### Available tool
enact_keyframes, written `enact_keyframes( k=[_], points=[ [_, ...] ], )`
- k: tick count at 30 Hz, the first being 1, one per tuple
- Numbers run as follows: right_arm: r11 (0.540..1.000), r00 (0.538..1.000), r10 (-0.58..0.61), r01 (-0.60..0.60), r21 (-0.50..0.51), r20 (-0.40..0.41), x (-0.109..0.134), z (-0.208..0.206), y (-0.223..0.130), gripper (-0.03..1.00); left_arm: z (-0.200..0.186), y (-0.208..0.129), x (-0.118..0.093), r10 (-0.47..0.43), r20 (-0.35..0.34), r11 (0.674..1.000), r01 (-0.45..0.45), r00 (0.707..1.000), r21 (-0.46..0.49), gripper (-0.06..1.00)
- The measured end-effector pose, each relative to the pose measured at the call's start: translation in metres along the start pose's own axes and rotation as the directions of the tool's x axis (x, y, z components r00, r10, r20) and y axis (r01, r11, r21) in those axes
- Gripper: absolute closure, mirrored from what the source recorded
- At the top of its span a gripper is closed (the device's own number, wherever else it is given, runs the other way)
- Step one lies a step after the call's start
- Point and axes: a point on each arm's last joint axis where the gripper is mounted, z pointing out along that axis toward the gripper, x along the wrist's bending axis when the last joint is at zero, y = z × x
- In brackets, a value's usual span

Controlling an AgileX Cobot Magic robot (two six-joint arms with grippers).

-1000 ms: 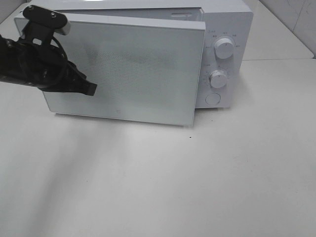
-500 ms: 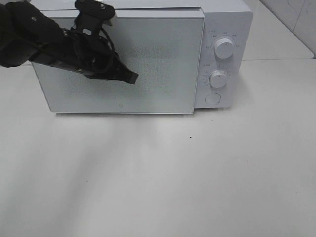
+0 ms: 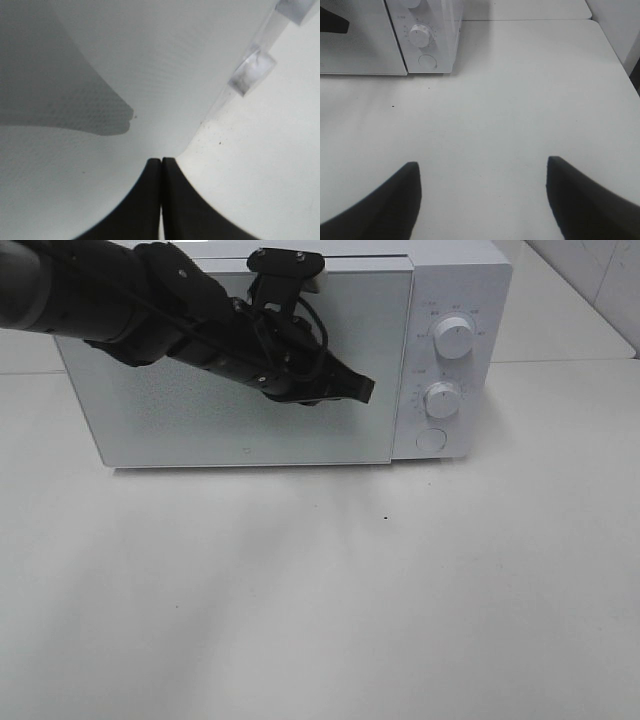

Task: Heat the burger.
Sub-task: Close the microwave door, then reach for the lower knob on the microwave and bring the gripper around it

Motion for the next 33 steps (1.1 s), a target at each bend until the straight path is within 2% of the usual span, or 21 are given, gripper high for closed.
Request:
enact_keyframes(
  k=[9,12,20,21,23,25,26,28,31,33],
  points=[
    [1.000,1.000,0.000,0.000,0.000,0.000,0.000,0.000,0.000,0.30,0.021,0.015,-0.022,0.016,0.111,1.000,-0.017,0.994,0.014,0.94],
    [1.000,1.000,0.000,0.000,0.000,0.000,0.000,0.000,0.000,0.30,0.021,0.016,-0.024,0.020,0.125,1.000,-0.022,0.992,0.019,0.94],
    [1.000,1.000,0.000,0.000,0.000,0.000,0.000,0.000,0.000,0.30,0.011,0.017,-0.024,0.150,0.175,0.982,-0.167,0.973,0.087,0.94],
    [1.000,1.000,0.000,0.000,0.000,0.000,0.000,0.000,0.000,0.30,0.006,0.018,-0.021,0.179,0.176,0.973,-0.201,0.968,0.117,0.94],
    [1.000,1.000,0.000,0.000,0.000,0.000,0.000,0.000,0.000,0.30,0.002,0.019,-0.019,0.178,0.171,0.970,-0.203,0.969,0.138,0.94],
    [1.000,1.000,0.000,0.000,0.000,0.000,0.000,0.000,0.000,0.30,-0.006,0.018,-0.014,0.179,0.154,0.954,-0.210,0.972,0.215,0.94],
    [1.000,1.000,0.000,0.000,0.000,0.000,0.000,0.000,0.000,0.30,-0.006,0.018,-0.014,0.179,0.154,0.954,-0.210,0.972,0.215,0.94],
    [1.000,1.000,0.000,0.000,0.000,0.000,0.000,0.000,0.000,0.30,-0.026,0.015,-0.009,0.117,0.114,0.920,-0.151,0.987,0.361,0.94],
    [1.000,1.000,0.000,0.000,0.000,0.000,0.000,0.000,0.000,0.30,-0.030,0.015,-0.009,0.106,0.103,0.910,-0.139,0.989,0.391,0.94],
    [1.000,1.000,0.000,0.000,0.000,0.000,0.000,0.000,0.000,0.30,-0.047,0.013,-0.009,0.057,0.067,0.868,-0.083,0.996,0.490,0.94]
  ],
)
